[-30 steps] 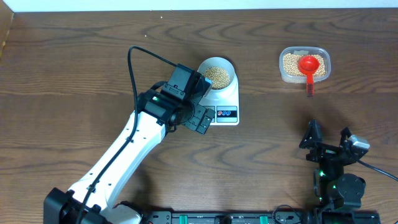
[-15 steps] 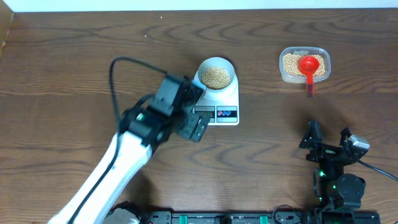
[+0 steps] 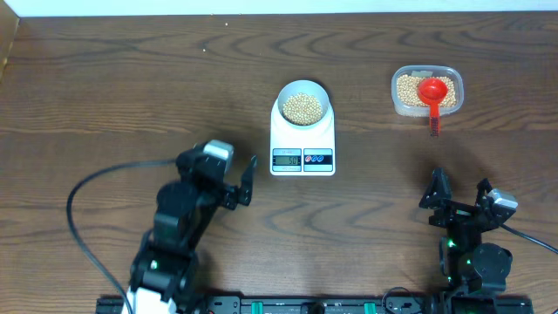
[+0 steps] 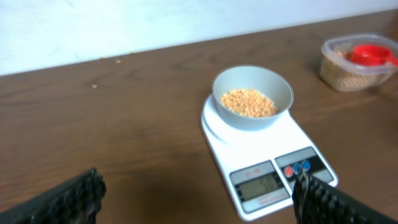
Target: Scoop item into bowl and weigh 50g on scale
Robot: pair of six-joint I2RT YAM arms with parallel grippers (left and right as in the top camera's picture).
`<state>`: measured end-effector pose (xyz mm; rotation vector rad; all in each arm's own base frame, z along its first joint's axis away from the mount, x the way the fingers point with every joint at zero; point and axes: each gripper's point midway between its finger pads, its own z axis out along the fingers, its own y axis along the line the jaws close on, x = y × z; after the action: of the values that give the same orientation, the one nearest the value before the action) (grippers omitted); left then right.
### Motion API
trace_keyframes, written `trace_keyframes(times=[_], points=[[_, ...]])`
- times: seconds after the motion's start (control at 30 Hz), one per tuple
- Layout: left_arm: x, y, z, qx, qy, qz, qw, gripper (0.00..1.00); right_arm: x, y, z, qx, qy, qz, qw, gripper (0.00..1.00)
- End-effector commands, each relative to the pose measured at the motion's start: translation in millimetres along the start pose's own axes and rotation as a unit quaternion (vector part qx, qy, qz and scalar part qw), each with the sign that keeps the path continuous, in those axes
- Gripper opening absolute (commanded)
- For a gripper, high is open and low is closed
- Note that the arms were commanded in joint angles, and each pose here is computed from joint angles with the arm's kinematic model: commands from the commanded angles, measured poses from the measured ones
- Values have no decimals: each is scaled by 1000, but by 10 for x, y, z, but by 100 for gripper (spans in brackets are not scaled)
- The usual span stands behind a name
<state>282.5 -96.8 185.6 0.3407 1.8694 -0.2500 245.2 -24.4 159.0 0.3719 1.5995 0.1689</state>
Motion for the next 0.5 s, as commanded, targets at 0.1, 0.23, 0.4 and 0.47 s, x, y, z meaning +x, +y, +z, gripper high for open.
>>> trace_keyframes(times=[0.1, 0.23, 0.4, 0.47], points=[[240, 272, -144, -51, -45, -4, 998, 98, 12, 7, -1, -2, 0, -9, 1000, 99], [281, 434, -216, -83, -72, -8, 994, 98, 12, 7, -1, -2, 0, -9, 1000, 99], [380, 558, -267, -110, -106, -9, 988, 98, 12, 7, -1, -2, 0, -9, 1000, 99], [433, 580, -264, -114, -109, -9, 987, 98, 12, 7, -1, -2, 0, -9, 1000, 99]])
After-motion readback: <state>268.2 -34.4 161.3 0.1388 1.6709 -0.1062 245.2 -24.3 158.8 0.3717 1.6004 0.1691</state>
